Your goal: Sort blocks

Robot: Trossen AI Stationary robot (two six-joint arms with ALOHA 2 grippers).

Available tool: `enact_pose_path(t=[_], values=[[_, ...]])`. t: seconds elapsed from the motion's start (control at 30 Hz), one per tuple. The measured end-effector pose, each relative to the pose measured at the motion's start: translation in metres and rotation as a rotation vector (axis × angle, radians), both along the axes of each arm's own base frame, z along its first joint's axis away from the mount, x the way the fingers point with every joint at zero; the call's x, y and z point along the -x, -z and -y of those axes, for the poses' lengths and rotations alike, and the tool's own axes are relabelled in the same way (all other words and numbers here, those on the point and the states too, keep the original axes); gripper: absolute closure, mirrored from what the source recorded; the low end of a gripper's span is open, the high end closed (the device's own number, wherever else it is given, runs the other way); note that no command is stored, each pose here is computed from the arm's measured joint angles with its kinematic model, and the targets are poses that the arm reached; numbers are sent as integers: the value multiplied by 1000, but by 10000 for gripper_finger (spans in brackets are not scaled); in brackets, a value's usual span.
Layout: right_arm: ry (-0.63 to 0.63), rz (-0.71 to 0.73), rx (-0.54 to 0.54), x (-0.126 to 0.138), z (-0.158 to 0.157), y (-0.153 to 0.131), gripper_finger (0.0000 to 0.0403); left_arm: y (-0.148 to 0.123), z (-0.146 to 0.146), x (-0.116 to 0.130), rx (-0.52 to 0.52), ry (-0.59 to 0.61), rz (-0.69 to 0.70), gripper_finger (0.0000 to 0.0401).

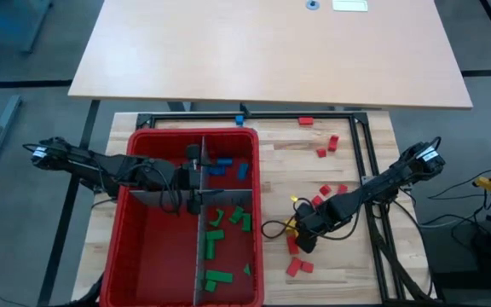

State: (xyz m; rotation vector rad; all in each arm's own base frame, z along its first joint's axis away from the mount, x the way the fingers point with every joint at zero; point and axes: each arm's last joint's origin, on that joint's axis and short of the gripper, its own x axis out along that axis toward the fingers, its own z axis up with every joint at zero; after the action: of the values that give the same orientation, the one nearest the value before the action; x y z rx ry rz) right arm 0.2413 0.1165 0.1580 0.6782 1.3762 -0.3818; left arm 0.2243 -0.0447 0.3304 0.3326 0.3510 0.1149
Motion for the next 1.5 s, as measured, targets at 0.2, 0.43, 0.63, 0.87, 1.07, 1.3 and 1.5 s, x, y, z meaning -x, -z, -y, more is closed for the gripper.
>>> enact_pose_path(t=[0.2, 0.43, 0.63, 0.87, 1.07, 1.3, 1.5], values=[[23, -81, 21, 7, 3, 2, 187, 0, 0, 0, 0, 0, 0, 88], [26, -92, 31, 8, 4, 2, 183, 0, 0, 0, 0, 0, -1, 88], [38, -96, 32, 9, 4, 3, 186, 0, 0, 0, 1, -1, 0, 88], [68, -140, 41, 12, 5, 5, 175, 0, 0, 0, 3, -1, 0, 88], [67, -168, 55, 16, 7, 7, 176, 0, 0, 0, 3, -1, 1, 88], [37, -165, 57, 15, 7, 8, 231, 0, 0, 0, 3, -1, 1, 88], [-11, -187, 17, 17, 6, 7, 268, 0, 0, 0, 3, -1, 1, 88]])
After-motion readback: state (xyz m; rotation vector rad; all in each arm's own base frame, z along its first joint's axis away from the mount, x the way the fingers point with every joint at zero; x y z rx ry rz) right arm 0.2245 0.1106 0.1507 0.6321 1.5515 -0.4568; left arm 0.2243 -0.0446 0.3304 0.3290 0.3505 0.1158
